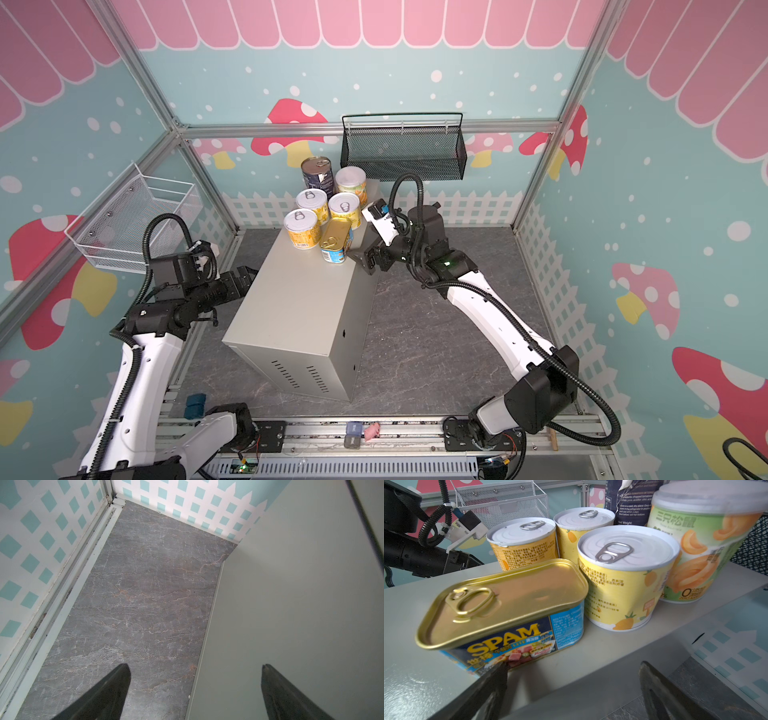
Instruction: Place and organize the canned foods onto the counter
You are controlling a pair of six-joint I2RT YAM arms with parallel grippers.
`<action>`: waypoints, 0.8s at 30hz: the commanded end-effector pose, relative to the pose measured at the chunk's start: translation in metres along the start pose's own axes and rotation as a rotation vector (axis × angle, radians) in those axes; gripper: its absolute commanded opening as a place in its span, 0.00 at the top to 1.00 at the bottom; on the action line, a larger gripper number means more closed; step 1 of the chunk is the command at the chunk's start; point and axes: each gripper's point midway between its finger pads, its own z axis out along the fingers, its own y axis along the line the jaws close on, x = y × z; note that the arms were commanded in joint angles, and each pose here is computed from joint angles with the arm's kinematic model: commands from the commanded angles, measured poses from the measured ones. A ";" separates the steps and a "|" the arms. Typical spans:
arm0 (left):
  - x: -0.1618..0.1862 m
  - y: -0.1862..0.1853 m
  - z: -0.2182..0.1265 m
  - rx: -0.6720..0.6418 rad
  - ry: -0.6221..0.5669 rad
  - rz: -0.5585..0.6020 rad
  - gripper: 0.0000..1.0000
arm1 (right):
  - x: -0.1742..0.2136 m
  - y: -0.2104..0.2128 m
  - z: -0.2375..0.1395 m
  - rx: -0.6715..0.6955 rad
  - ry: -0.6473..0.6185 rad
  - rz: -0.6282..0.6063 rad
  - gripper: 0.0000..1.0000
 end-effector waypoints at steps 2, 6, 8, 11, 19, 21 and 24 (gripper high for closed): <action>-0.001 0.003 -0.001 -0.009 -0.019 -0.013 0.01 | 0.013 0.002 0.009 -0.017 0.045 0.001 0.01; -0.001 0.004 -0.001 -0.011 -0.018 -0.012 0.01 | 0.015 0.001 0.008 -0.005 0.052 -0.003 0.01; -0.001 0.003 -0.001 -0.009 -0.018 -0.013 0.01 | 0.015 0.001 0.006 0.000 0.053 -0.003 0.01; -0.001 0.003 -0.001 -0.006 -0.019 -0.014 0.01 | 0.016 0.001 0.004 0.003 0.053 -0.005 0.01; -0.002 0.002 -0.002 -0.005 -0.022 -0.014 0.01 | 0.012 0.008 0.006 -0.028 0.045 -0.006 0.01; -0.002 0.003 -0.001 -0.006 -0.020 -0.015 0.01 | 0.013 0.007 0.008 -0.026 0.048 -0.005 0.01; -0.003 0.002 -0.002 -0.005 -0.022 -0.013 0.01 | 0.015 0.005 0.007 -0.010 0.054 -0.008 0.00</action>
